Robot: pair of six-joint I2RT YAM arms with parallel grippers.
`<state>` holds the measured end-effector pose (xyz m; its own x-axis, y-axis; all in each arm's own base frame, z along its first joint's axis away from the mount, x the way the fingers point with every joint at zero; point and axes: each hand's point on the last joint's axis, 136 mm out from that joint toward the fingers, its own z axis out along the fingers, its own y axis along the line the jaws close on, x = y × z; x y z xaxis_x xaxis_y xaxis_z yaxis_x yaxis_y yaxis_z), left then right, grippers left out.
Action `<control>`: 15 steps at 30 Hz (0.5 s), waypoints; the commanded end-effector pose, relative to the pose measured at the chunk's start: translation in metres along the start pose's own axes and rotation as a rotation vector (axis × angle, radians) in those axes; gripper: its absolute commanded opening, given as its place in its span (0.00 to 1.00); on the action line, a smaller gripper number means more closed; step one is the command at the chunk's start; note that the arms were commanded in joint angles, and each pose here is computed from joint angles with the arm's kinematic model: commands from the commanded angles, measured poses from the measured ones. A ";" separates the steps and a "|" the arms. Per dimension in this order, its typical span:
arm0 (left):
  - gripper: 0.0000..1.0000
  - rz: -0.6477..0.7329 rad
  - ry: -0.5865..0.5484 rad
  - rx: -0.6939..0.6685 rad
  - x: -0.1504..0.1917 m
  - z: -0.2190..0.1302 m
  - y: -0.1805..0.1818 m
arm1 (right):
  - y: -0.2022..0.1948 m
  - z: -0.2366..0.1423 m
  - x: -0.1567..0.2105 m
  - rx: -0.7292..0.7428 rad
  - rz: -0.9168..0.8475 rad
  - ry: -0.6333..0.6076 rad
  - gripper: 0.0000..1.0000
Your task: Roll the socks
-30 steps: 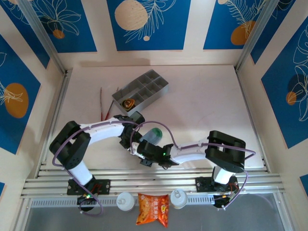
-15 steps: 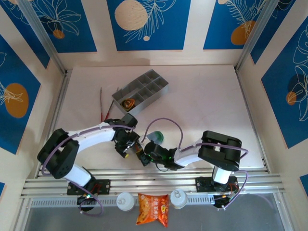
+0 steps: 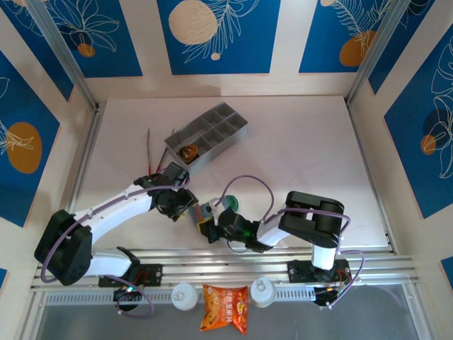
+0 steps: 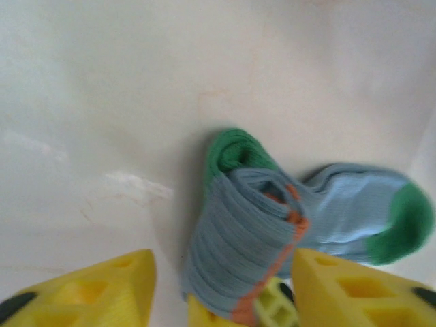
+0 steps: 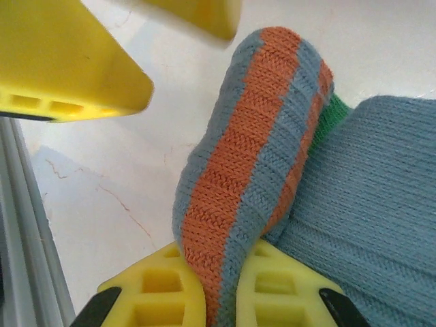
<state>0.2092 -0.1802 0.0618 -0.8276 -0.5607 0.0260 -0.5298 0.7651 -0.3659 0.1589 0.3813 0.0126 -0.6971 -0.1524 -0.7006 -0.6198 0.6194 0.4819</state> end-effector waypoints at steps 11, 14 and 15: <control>0.56 0.145 -0.015 0.072 0.000 0.025 0.003 | -0.124 -0.082 0.209 0.373 0.215 0.706 0.00; 0.60 0.143 -0.049 0.104 -0.003 0.019 0.002 | -0.128 -0.084 0.213 0.374 0.272 0.707 0.00; 0.61 0.139 -0.060 0.117 -0.004 0.017 0.002 | -0.129 -0.084 0.214 0.370 0.288 0.708 0.00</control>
<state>0.2049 -0.1777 0.0349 -0.8839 -0.4662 -0.0358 -0.4141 0.8160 -0.4034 0.1604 0.3797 0.0150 -0.7689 -0.0272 -0.6387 -0.5600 0.5107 0.6524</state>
